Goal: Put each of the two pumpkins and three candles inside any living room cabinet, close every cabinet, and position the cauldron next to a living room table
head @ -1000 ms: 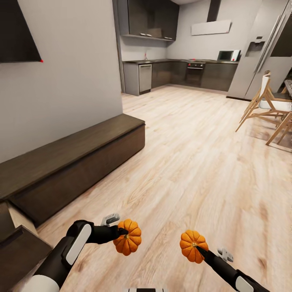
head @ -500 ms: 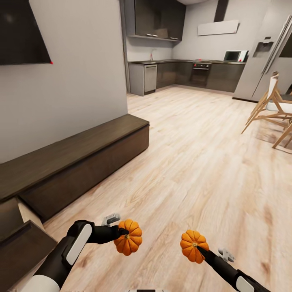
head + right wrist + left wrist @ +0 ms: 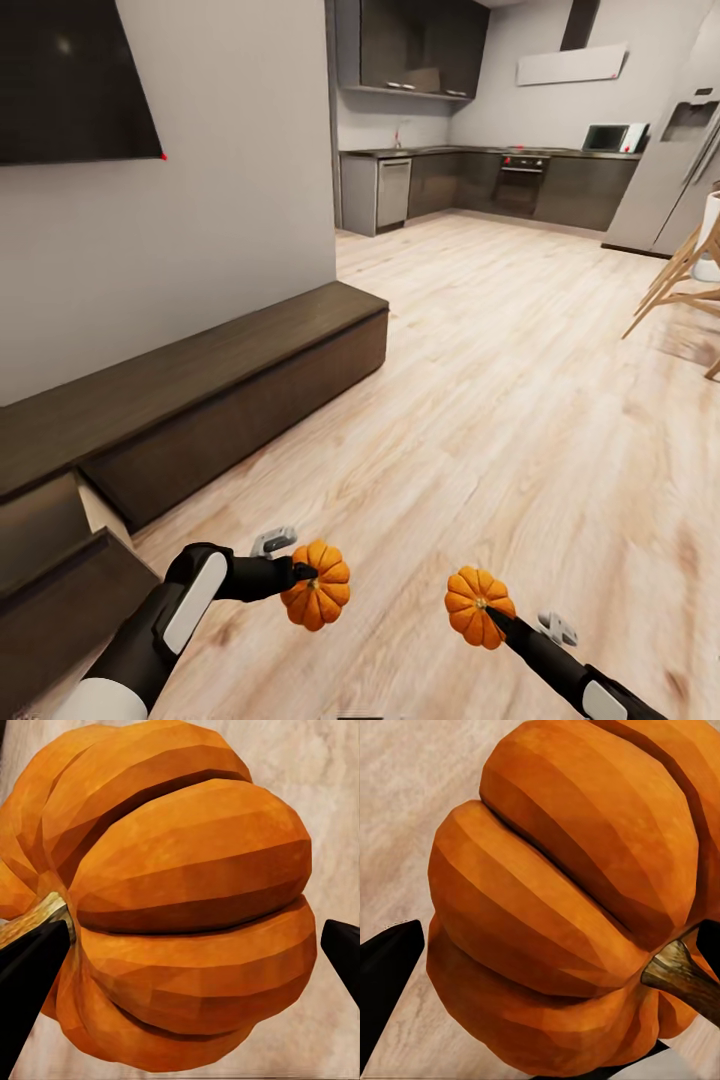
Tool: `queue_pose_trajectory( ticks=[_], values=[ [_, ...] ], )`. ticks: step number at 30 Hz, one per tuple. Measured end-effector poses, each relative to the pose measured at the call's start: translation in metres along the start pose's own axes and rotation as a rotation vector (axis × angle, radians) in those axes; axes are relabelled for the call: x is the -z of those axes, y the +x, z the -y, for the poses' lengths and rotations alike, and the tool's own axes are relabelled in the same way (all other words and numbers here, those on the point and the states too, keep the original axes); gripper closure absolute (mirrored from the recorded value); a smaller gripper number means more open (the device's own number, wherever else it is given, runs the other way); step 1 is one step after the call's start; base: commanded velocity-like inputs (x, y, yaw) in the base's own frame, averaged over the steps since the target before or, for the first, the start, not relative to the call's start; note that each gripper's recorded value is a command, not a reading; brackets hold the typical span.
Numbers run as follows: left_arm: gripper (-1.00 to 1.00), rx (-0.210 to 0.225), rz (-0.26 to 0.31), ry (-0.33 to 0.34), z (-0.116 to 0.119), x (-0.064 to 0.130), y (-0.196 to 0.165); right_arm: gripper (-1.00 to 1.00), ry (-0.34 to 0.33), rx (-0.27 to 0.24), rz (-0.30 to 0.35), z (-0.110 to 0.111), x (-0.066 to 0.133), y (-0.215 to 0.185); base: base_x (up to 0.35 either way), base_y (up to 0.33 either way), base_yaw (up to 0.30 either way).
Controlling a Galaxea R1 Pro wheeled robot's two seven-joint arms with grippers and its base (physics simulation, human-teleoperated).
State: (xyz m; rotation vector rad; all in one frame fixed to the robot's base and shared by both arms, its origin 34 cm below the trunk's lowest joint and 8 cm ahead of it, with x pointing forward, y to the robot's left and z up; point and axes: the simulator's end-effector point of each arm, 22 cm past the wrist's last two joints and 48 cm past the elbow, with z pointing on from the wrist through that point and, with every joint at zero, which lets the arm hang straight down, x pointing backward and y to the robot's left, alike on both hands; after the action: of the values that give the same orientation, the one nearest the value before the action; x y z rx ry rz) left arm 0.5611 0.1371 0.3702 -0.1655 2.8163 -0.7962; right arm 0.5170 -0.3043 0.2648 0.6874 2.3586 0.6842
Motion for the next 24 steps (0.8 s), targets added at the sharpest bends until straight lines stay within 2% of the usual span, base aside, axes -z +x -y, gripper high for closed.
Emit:
queue_pose_trajectory(
  ticks=[10, 16, 24],
  values=[
    [1.0, -0.012, -0.02, -0.006, -0.0007, -0.0058, 0.0066, 1.0, 0.006, 0.001, -0.013, 0.0034, -0.0013, 0.0056, -0.275, -0.048, 0.001],
    [1.0, -0.01, -0.02, -0.003, -0.0001, -0.0059, 0.0069, 1.0, 0.006, -0.002, -0.011, 0.0032, -0.0014, 0.0053, -0.044, -0.003, 0.016],
    [1.0, -0.007, -0.02, 0.003, 0.0011, -0.0058, 0.0069, 1.0, 0.005, -0.003, -0.011, 0.0024, -0.0018, 0.0059, -0.002, 0.0, 0.212]
  ],
)
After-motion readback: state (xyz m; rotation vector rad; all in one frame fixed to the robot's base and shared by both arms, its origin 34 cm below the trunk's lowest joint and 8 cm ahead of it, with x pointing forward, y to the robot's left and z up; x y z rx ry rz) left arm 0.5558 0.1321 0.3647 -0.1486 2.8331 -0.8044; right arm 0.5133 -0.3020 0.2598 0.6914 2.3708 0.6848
